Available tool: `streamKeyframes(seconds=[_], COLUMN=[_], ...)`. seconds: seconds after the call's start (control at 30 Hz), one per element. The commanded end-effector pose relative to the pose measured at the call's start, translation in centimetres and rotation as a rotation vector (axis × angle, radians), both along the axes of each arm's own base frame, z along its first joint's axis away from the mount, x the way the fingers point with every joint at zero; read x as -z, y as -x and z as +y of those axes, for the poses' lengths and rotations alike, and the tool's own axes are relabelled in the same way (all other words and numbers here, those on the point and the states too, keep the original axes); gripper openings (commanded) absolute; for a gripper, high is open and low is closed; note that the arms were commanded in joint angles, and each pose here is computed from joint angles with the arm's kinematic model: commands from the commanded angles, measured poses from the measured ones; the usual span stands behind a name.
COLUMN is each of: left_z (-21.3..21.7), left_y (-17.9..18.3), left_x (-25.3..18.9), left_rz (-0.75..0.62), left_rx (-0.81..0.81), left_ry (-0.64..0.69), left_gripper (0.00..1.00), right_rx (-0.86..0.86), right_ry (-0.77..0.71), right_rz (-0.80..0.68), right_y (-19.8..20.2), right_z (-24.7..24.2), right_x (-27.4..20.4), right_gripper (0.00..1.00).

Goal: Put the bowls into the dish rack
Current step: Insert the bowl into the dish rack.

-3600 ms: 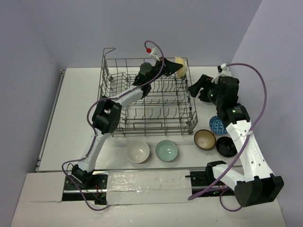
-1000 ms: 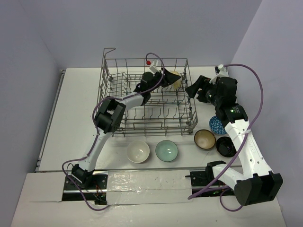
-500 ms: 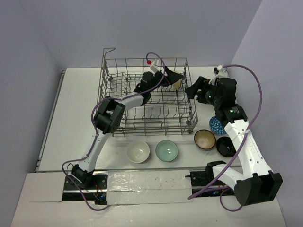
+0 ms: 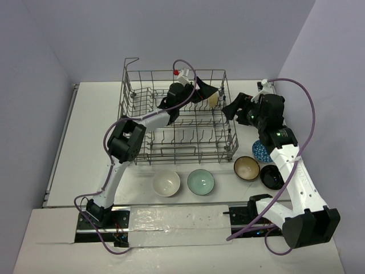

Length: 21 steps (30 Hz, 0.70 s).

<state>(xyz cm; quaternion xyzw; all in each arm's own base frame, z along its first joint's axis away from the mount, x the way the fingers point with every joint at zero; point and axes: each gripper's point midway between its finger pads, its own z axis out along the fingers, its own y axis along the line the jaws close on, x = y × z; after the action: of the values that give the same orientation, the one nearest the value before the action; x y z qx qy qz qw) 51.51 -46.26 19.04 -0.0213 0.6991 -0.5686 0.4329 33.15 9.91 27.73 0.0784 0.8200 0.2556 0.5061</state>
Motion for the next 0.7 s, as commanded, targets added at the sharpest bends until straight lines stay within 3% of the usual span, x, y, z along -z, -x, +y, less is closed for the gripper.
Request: streamKeyframes(seconds=[0.0, 0.43, 0.67], left_z=[1.2, 3.5, 5.6], left_y=[-0.1, -0.2, 0.0], left_x=[-3.9, -3.5, -6.0], left_rz=[-0.065, -0.035, -0.059], left_rx=[-0.037, -0.086, -0.119], left_ry=[-0.013, -0.092, -0.115], left_gripper=[0.99, 0.99, 0.99], right_rx=[0.001, 0.016, 0.103], right_ry=[-0.011, 0.004, 0.052], right_rz=[-0.047, -0.07, -0.069], right_y=[-0.1, 0.4, 0.2], right_z=[0.0, -0.5, -2.2], right_x=[-0.9, -1.7, -1.6], right_gripper=[0.78, 0.79, 0.79])
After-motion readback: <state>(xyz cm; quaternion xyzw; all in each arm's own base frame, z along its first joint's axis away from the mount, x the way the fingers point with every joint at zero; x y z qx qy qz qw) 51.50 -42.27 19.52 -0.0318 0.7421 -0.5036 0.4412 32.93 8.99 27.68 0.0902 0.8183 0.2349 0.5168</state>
